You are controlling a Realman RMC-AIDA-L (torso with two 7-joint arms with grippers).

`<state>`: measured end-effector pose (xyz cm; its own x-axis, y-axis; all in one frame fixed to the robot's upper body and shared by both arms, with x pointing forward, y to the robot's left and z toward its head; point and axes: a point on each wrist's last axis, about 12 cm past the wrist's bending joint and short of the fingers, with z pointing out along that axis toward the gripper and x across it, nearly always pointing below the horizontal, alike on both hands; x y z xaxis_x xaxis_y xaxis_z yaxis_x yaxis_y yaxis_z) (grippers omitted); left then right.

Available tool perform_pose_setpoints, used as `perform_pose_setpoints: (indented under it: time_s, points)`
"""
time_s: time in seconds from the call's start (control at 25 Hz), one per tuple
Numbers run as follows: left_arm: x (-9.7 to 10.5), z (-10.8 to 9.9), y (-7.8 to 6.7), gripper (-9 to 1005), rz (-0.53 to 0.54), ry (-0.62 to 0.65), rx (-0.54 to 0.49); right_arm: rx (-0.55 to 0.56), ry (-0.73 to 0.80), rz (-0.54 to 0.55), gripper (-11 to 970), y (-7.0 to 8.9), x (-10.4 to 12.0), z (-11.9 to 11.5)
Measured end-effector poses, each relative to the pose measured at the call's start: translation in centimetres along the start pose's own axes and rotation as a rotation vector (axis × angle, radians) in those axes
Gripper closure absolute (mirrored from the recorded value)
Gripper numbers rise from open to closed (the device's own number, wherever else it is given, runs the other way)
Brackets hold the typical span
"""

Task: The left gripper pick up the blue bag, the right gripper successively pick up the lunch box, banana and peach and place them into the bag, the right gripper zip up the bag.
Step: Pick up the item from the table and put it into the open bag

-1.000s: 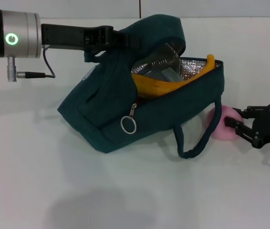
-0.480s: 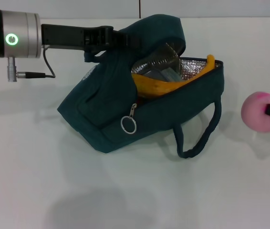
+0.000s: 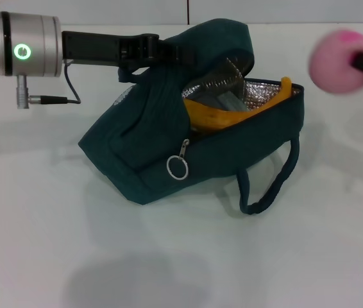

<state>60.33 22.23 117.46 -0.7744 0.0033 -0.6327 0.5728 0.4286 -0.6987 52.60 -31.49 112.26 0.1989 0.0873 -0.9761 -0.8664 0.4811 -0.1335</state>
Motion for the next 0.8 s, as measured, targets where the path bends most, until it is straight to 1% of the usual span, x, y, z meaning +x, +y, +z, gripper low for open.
perform_pose_setpoints:
  time_s: [0.04,0.08,0.16,0.24,0.32,0.4,0.48,0.64,0.8]
  points:
    - [0.0,0.1,0.0,933,-0.001,0.0,0.003,-0.002,0.0,-0.015,927,-0.5,-0.1,1.1]
    - [0.1,0.1,-0.1,933,-0.001,0.0,0.004,-0.007,0.015,-0.054,927,-1.4,0.0,3.8]
    - [0.1,0.2,-0.1,933,-0.002,0.0,0.006,-0.017,0.047,-0.083,927,-2.1,0.2,6.2]
    - [0.1,0.3,-0.1,933,-0.003,0.0,0.007,-0.046,0.088,-0.092,927,-2.2,0.6,8.1]
    - [0.1,0.3,-0.2,933,-0.003,-0.004,0.011,-0.098,0.125,-0.094,927,-2.0,1.0,9.7]
    - [0.0,0.3,-0.2,933,-0.004,-0.012,0.014,-0.151,0.15,-0.091,927,-1.3,1.4,10.6]
    - [0.0,0.2,-0.2,933,-0.006,-0.018,0.016,-0.178,0.163,-0.087,926,-0.8,1.7,10.8]
    - [0.0,0.1,-0.1,933,-0.006,-0.023,0.016,-0.173,0.202,-0.079,926,-0.6,2.4,11.0]
    - [-0.2,0.2,-0.2,933,0.004,-0.023,0.018,-0.187,0.27,-0.065,926,-0.3,3.4,11.9]
